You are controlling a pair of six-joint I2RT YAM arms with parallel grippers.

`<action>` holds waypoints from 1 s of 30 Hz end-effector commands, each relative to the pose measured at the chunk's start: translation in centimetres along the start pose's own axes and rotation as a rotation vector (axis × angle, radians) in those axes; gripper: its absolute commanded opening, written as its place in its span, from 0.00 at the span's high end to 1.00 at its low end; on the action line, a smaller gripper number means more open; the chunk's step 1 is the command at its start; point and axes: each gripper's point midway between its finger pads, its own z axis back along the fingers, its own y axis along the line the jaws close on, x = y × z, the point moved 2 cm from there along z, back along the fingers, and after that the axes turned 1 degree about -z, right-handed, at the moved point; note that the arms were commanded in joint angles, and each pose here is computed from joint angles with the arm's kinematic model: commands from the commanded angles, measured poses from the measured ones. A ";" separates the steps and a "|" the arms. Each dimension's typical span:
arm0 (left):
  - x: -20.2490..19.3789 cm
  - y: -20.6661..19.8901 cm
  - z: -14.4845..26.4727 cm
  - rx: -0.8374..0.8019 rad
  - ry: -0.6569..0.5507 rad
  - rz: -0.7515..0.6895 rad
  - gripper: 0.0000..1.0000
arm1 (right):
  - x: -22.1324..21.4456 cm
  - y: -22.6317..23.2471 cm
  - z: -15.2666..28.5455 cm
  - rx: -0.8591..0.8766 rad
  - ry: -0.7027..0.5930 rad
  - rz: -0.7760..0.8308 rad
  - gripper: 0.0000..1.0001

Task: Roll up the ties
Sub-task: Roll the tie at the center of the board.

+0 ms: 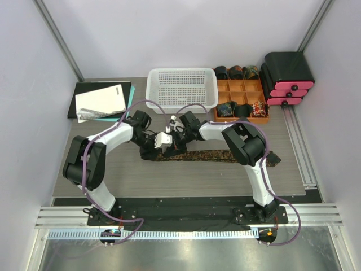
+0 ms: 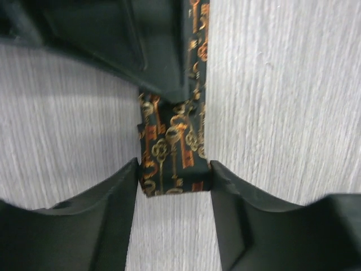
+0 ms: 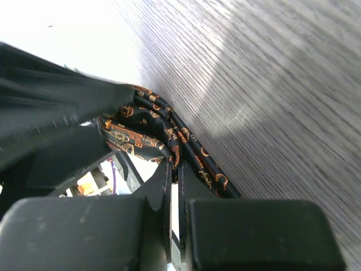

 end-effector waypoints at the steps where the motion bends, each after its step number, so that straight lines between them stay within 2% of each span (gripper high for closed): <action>1: 1.7 0.0 0.2 -0.022 -0.052 -0.028 0.55 | 0.1 -2.1 -0.4 -0.071 -0.009 -0.012 0.99; 8: 5.7 0.3 -0.2 -0.016 -0.110 -0.050 0.56 | 0.2 -2.0 -0.7 -0.063 -0.003 -0.013 0.99; 13: 6.4 0.5 -2.5 -0.029 -0.077 -0.035 0.57 | 0.4 -1.4 -0.5 -0.035 -0.002 -0.014 0.99; 16: 5.4 0.6 -3.4 -0.034 -0.026 -0.022 0.57 | 0.6 -0.6 0.0 -0.006 -0.011 -0.015 0.99; 19: 4.2 0.4 -3.8 -0.032 0.022 -0.008 0.57 | 0.8 0.6 0.9 0.034 -0.024 -0.009 0.95; 23: 3.3 0.2 -4.1 -0.033 0.070 -0.006 0.58 | 0.7 2.4 2.2 0.081 -0.035 -0.002 0.80; 26: 3.1 0.4 -4.2 -0.038 0.087 0.003 0.61 | 1.0 3.8 3.3 0.113 -0.045 0.018 0.77; 30: 3.1 0.5 -4.3 -0.046 0.095 0.013 0.63 | 0.9 3.4 5.0 0.116 -0.050 -0.014 0.75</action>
